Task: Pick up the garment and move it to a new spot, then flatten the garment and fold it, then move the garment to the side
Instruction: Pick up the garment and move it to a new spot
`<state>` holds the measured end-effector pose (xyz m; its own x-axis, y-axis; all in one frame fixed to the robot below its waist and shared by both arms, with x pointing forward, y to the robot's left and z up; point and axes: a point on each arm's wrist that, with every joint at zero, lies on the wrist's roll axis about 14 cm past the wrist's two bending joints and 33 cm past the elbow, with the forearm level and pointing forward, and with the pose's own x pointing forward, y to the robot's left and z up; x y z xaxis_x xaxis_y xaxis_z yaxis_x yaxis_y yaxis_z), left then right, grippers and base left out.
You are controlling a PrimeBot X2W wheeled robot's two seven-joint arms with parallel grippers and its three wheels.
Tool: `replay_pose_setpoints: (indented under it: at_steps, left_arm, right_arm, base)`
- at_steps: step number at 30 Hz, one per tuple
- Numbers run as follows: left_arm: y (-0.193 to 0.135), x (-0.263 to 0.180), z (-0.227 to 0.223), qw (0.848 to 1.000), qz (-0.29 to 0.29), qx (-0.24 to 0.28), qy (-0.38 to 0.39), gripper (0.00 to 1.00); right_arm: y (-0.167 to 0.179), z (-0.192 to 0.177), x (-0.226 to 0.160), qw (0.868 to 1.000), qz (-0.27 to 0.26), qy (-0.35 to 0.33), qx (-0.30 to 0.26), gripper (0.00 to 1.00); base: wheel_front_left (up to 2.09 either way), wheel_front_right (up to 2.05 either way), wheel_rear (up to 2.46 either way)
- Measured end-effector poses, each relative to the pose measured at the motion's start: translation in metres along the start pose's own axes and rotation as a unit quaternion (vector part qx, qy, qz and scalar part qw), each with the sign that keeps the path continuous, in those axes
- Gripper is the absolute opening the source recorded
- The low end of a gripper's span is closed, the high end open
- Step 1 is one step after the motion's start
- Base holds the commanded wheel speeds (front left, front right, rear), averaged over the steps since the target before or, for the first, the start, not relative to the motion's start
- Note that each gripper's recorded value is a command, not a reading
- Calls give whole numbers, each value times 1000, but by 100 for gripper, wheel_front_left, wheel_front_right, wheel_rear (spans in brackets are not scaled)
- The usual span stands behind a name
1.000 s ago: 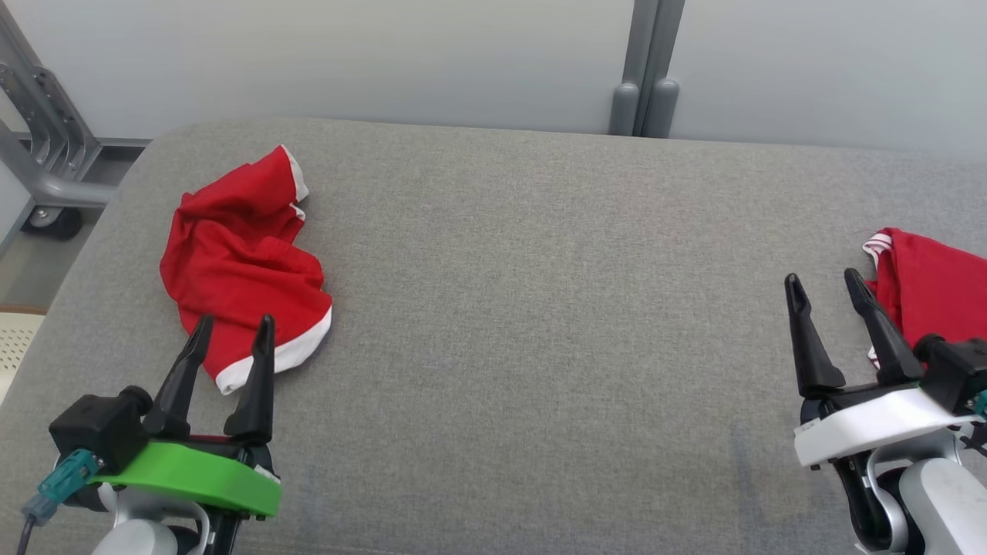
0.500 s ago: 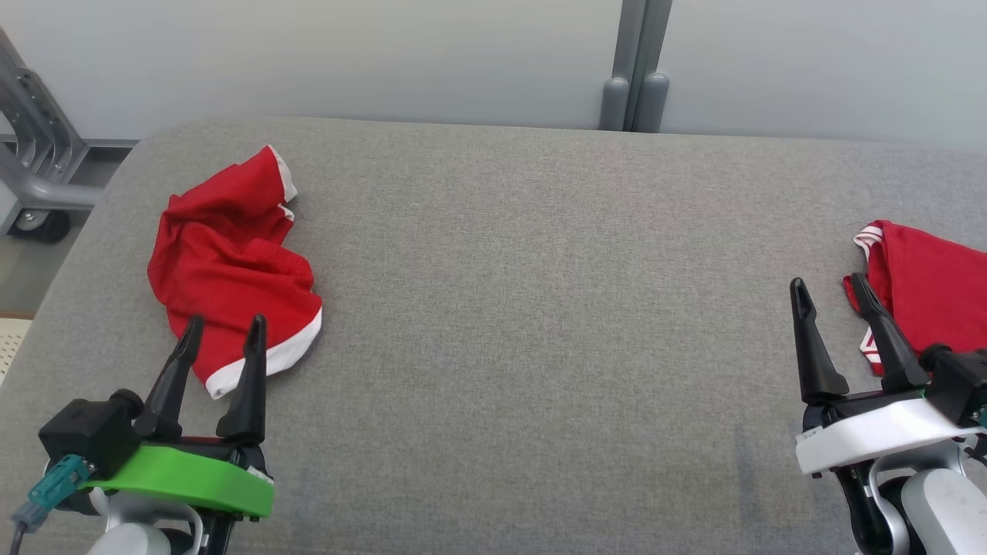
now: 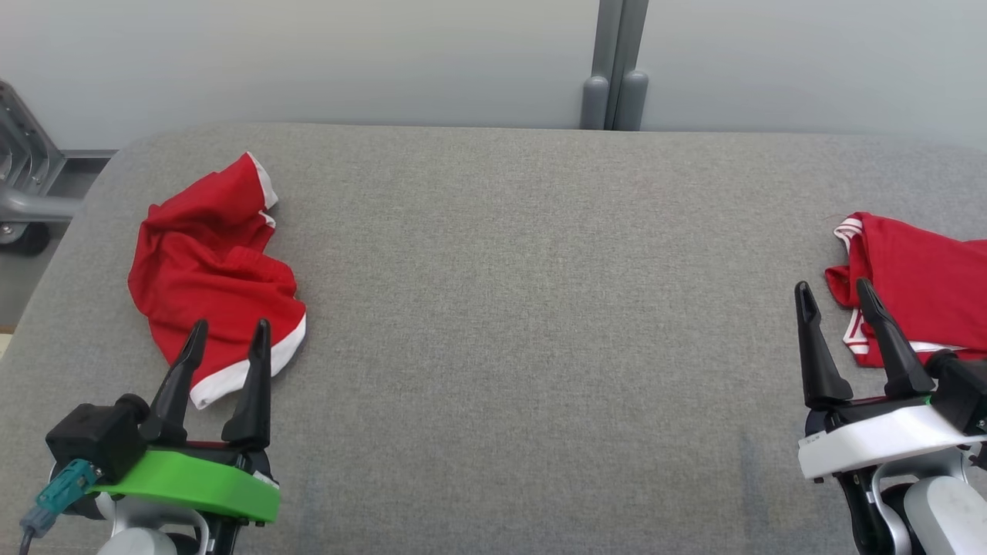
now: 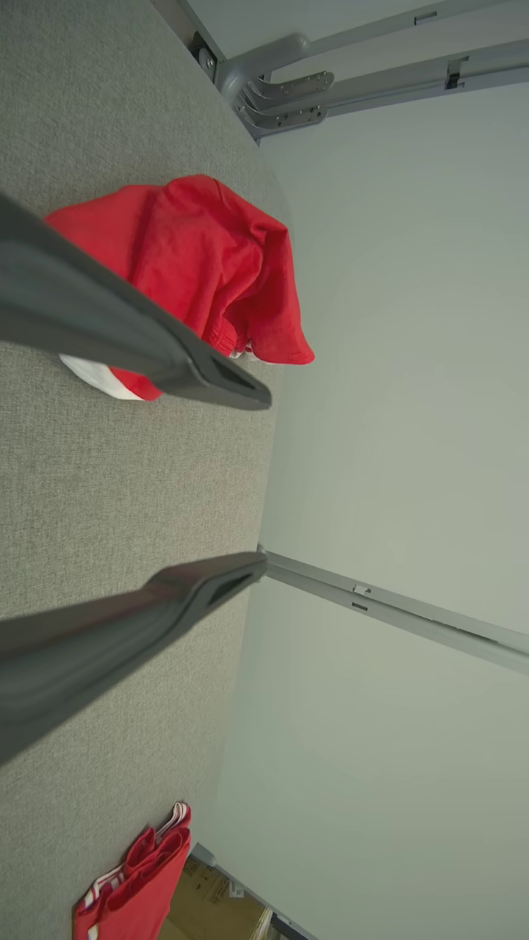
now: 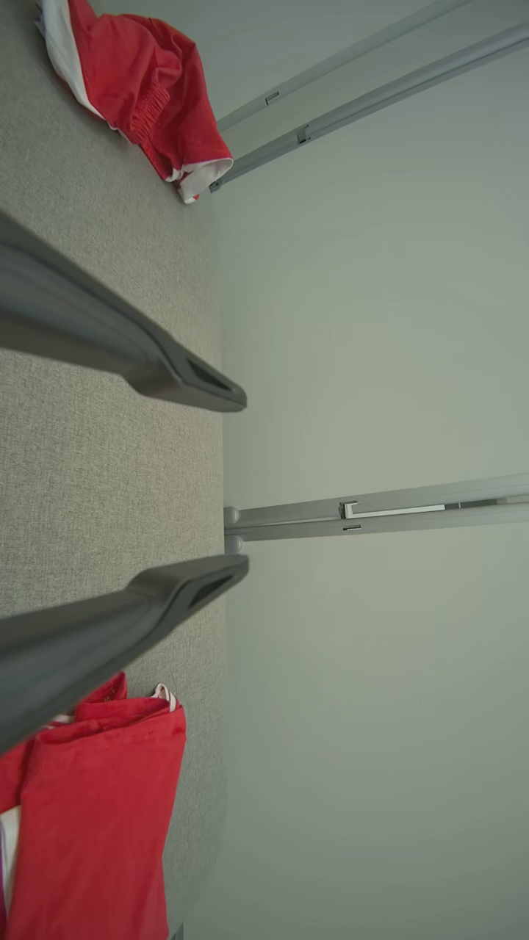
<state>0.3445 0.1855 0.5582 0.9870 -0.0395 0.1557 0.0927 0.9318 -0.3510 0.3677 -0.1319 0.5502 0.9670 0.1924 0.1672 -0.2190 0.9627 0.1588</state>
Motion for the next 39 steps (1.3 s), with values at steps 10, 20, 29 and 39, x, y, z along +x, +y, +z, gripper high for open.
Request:
replay_pose_setpoints:
  at_steps: [10, 20, 29, 39]
  left_arm:
    - [-2, 1, -3, 1000, -3, 1, 4, 100]
    - [-3, 1, -4, 1000, -3, -2, 5, 100]
    - [3, -6, -6, 1000, 11, 0, 7, 100]
    - [25, -24, 1, 999, 52, 7, -2, 100]
  right_arm:
    - [-6, -2, -4, 1000, -10, 5, 0, 100]
    - [-5, 0, -3, 1000, -10, 3, -2, 100]
    - [4, -6, 0, 1000, 3, 12, 6, 100]
    - [40, -15, 11, 998, 54, 25, 23, 100]
  base:
    - [0, 0, 0]
    - [0, 0, 0]
    - [0, 0, 0]
    - [0, 0, 0]
